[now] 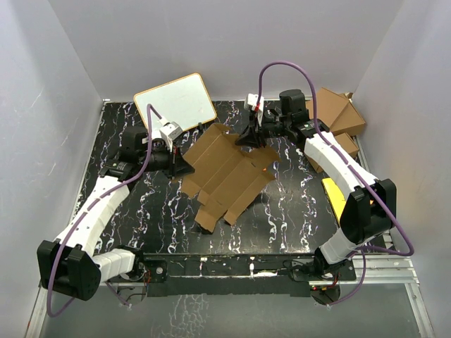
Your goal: Fold the paper box
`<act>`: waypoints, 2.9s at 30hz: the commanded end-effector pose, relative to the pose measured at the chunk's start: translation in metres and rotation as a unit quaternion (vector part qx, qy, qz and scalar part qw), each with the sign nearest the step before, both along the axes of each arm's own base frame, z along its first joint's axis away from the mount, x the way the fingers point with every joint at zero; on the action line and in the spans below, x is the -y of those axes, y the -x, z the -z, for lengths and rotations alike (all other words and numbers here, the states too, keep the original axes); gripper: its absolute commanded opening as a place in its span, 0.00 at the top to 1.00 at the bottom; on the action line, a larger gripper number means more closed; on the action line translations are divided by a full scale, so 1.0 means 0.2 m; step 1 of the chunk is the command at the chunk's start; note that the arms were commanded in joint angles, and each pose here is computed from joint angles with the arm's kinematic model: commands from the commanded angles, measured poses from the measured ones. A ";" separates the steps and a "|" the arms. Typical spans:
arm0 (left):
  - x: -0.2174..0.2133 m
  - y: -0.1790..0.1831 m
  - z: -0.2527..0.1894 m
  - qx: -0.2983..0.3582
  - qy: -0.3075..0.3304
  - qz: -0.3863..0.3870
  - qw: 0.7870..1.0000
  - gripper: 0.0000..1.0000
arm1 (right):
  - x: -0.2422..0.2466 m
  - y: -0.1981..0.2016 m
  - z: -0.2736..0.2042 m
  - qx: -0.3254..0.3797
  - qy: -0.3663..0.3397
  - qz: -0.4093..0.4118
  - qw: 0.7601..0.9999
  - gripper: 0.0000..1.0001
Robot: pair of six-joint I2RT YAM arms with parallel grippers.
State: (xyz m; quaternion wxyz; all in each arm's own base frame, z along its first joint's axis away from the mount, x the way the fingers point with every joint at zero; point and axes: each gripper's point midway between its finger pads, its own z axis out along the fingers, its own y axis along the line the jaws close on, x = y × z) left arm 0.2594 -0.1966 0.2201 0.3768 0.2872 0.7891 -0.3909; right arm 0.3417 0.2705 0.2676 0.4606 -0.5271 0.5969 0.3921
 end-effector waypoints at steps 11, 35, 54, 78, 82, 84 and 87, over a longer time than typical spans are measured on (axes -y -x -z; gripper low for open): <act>-0.02 -0.07 -0.27 0.035 0.073 -0.083 0.993 1.00 | 0.31 0.22 -0.38 -0.094 -0.122 -0.052 0.987 0.26; 0.21 -0.08 -0.48 -0.021 0.308 -0.100 0.946 1.00 | -0.12 0.04 -0.12 -0.351 -0.214 0.059 0.910 0.09; 0.26 -0.12 -0.25 -0.064 0.270 -0.124 0.953 1.00 | -0.11 0.11 -0.15 -0.356 -0.229 0.040 0.905 0.92; 0.11 0.10 -0.73 0.006 0.177 -0.019 0.984 1.00 | 0.66 0.02 -0.18 0.010 -0.084 0.075 0.994 0.01; 0.12 0.15 -0.76 0.006 0.175 0.012 0.985 1.00 | 0.68 -0.06 -0.23 0.091 -0.063 0.056 0.992 0.01; 0.13 0.17 -0.76 0.004 0.178 0.024 0.984 1.00 | 0.68 -0.12 -0.26 0.110 -0.060 0.053 0.991 0.01; 0.14 0.19 -0.76 0.001 0.182 0.036 0.983 1.00 | 0.65 -0.15 -0.32 0.123 -0.068 0.035 0.989 0.01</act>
